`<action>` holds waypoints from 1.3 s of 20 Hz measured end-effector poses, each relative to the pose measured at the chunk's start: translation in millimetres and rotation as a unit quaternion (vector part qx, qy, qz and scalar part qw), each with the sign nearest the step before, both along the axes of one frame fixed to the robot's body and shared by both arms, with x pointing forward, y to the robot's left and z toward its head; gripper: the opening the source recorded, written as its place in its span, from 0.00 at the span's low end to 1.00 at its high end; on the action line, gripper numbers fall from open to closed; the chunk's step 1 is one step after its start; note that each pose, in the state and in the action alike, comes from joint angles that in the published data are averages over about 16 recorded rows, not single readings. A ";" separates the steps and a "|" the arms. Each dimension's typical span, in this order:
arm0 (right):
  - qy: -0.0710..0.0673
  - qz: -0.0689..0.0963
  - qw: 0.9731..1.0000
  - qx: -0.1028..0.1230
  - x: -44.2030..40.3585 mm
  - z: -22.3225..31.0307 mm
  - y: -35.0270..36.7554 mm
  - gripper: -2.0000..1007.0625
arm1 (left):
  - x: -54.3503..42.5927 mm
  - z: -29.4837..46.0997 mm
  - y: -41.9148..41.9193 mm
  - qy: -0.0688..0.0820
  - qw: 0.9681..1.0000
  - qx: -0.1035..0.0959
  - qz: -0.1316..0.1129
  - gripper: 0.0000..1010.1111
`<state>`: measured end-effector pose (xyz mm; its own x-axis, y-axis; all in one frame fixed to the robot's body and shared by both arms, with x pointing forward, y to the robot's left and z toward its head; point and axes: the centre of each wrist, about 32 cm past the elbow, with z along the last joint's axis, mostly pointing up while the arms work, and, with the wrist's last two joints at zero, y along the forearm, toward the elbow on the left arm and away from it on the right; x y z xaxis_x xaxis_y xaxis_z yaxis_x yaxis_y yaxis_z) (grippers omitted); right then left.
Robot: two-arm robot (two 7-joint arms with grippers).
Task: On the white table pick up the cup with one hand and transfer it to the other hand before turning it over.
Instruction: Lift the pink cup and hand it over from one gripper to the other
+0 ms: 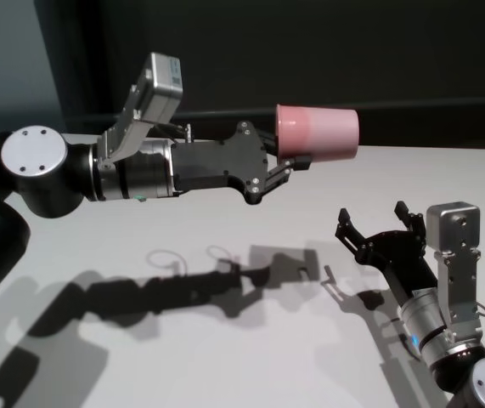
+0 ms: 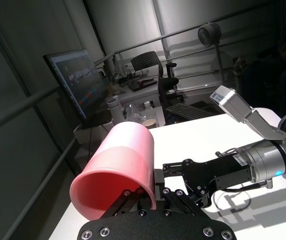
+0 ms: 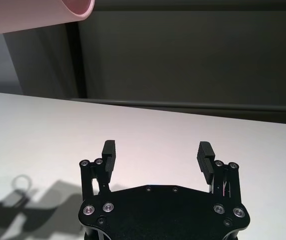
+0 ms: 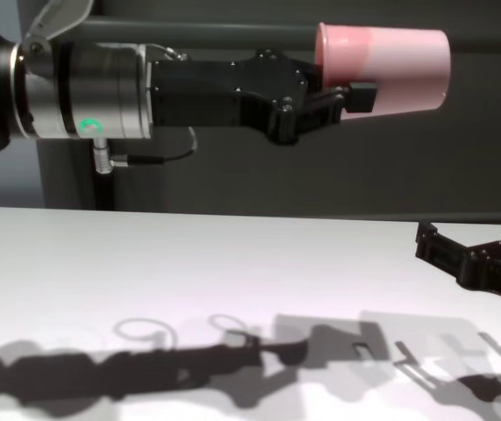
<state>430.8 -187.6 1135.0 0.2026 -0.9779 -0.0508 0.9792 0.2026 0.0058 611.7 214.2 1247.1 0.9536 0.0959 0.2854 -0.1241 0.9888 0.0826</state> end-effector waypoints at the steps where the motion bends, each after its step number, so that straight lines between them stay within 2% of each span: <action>1: 0.000 0.000 1.000 0.000 0.0 0.0 0.0 1.00 | 0.0 0.0 0.0 0.000 1.000 0.000 0.000 0.05; 26: 0.000 0.000 1.000 0.001 -0.1 0.0 -0.1 1.00 | -0.5 0.0 -0.1 0.000 1.000 0.001 0.000 0.05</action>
<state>430.7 -187.7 1135.0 0.2024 -0.9779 -0.0522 0.9793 0.2024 0.0058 611.1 214.1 1247.1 0.9535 0.0949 0.2861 -0.1239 0.9886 0.0853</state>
